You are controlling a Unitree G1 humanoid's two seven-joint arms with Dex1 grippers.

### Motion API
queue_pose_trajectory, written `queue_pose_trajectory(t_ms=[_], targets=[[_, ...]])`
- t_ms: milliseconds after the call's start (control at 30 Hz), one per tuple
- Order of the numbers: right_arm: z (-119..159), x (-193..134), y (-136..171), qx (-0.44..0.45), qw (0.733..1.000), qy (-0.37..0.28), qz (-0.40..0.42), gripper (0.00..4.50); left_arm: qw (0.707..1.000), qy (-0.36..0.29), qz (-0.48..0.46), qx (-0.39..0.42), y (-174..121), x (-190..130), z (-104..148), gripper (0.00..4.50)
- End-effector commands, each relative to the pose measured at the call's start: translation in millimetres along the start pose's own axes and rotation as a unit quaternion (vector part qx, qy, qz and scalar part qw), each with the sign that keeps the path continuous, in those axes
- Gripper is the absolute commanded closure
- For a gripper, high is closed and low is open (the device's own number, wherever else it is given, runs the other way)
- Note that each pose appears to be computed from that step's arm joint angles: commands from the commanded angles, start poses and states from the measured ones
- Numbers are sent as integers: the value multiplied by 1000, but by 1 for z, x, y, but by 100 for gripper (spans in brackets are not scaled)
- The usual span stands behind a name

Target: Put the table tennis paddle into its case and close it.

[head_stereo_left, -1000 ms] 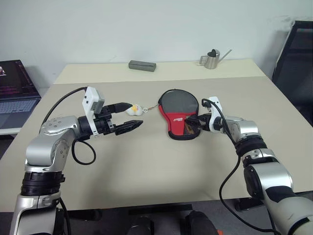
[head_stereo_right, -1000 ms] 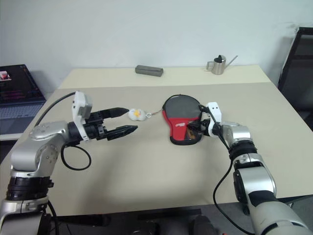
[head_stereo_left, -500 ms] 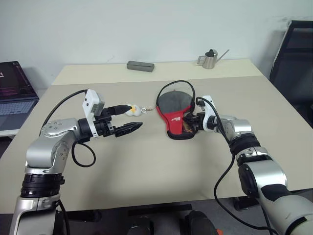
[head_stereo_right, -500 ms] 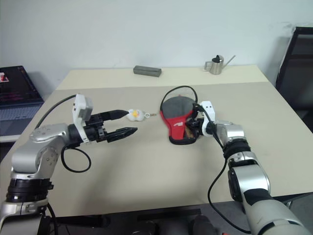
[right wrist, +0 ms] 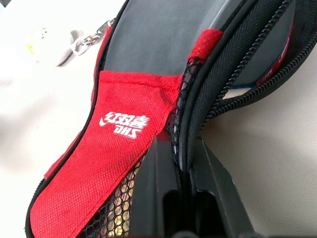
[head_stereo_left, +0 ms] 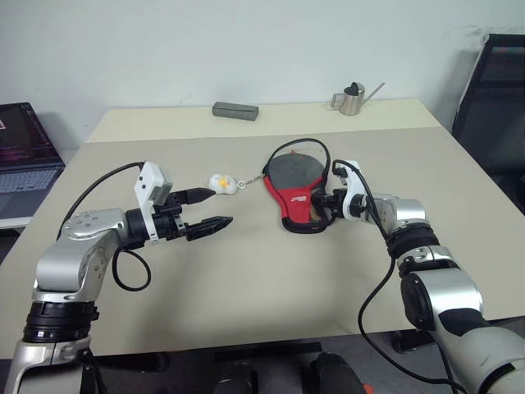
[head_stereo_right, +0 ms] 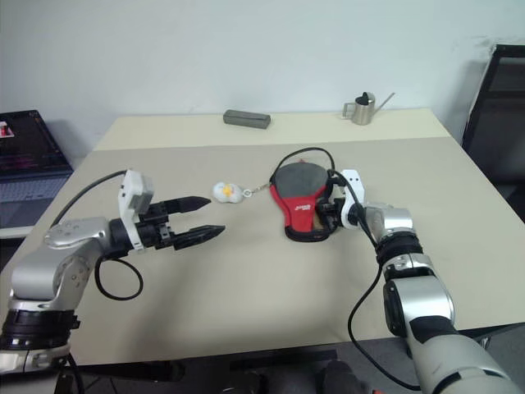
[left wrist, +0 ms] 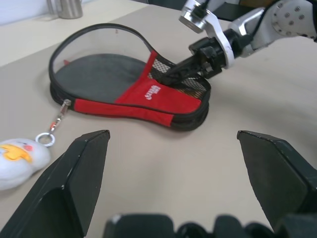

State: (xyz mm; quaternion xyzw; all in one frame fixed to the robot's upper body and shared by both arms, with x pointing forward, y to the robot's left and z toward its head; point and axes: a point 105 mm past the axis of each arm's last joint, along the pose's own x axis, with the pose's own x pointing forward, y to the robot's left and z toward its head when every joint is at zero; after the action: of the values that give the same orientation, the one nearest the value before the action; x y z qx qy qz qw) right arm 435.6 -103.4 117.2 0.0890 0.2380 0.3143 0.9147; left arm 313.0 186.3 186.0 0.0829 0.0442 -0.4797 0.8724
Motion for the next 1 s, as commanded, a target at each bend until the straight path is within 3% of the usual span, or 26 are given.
queue_pose_trajectory(t_ms=[33, 433, 1000], targets=[[-7, 2, 6, 10, 1000, 13, 6, 449, 1000, 5, -16, 23, -9, -7, 7, 0], [-3, -11, 26, 24, 999, 23, 23, 449, 997, 57, -58, 6, -27, -26, -12, 0], [-20, -34, 51, 35, 997, 49, 47, 449, 993, 67, -99, -11, -47, -25, -16, 0]])
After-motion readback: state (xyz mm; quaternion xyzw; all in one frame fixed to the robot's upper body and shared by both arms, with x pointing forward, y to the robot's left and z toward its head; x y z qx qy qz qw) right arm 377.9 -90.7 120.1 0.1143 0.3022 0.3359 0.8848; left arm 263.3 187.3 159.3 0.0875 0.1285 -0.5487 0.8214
